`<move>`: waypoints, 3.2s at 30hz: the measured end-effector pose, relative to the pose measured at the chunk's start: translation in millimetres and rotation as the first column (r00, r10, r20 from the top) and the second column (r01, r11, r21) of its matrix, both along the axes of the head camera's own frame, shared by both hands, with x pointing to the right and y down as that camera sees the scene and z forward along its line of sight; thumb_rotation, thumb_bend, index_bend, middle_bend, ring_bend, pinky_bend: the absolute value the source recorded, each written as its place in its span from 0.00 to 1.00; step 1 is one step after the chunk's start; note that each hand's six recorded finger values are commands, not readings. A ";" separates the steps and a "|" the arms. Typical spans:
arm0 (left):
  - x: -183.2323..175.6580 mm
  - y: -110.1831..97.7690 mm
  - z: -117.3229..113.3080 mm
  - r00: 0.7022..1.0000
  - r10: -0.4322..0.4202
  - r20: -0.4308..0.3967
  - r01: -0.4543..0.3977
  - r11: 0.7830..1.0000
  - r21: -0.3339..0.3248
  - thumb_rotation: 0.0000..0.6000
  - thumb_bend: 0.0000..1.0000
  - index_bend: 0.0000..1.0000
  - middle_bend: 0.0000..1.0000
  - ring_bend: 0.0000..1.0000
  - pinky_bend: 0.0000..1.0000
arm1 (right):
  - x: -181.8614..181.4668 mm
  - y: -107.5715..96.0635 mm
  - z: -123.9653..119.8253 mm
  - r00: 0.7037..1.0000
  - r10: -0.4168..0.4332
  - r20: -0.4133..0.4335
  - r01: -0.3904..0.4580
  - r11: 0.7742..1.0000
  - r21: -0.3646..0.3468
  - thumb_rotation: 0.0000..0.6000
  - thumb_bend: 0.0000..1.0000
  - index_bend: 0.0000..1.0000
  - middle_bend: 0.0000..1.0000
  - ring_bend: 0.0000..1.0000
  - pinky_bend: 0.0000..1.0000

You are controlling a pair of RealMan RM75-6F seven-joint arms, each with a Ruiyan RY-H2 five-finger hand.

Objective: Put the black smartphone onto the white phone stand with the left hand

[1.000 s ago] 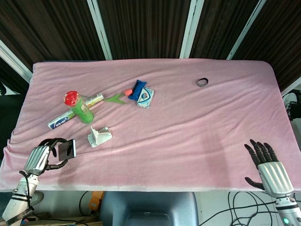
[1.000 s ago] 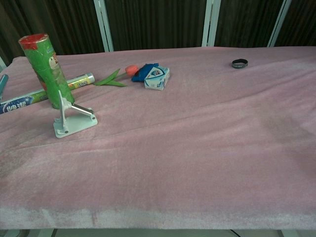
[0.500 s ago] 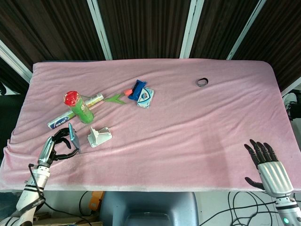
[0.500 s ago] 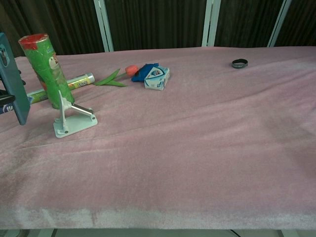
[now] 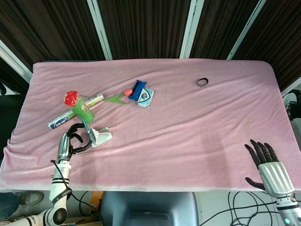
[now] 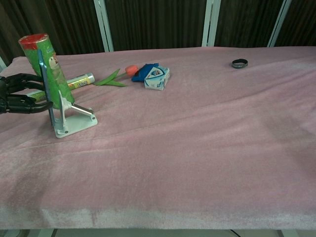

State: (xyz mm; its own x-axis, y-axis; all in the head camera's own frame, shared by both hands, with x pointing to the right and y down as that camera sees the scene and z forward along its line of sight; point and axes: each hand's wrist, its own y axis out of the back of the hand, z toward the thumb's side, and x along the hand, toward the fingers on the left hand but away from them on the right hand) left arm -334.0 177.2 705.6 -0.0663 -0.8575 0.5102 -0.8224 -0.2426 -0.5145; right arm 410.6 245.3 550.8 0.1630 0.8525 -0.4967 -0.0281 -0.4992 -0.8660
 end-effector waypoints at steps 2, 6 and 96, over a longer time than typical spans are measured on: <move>1.4 -1.1 1.9 1.000 -0.002 0.007 0.002 1.000 0.012 1.00 0.50 0.82 0.94 0.61 0.21 | 0.2 0.2 -0.6 1.000 0.000 0.001 0.000 1.000 0.001 1.00 0.15 0.00 0.00 0.00 0.00; 3.4 -2.4 8.6 1.000 -0.007 0.017 0.007 1.000 0.024 1.00 0.50 0.82 0.94 0.61 0.21 | 0.8 0.2 -2.5 1.000 0.002 0.007 -0.002 1.000 0.006 1.00 0.15 0.00 0.00 0.00 0.00; -90.4 82.9 -87.2 0.602 0.473 0.644 -0.466 0.862 -0.198 1.00 0.33 0.00 0.00 0.00 0.08 | -3.0 -1.3 5.0 1.000 0.006 -0.021 -0.006 1.000 0.001 1.00 0.15 0.00 0.00 0.00 0.00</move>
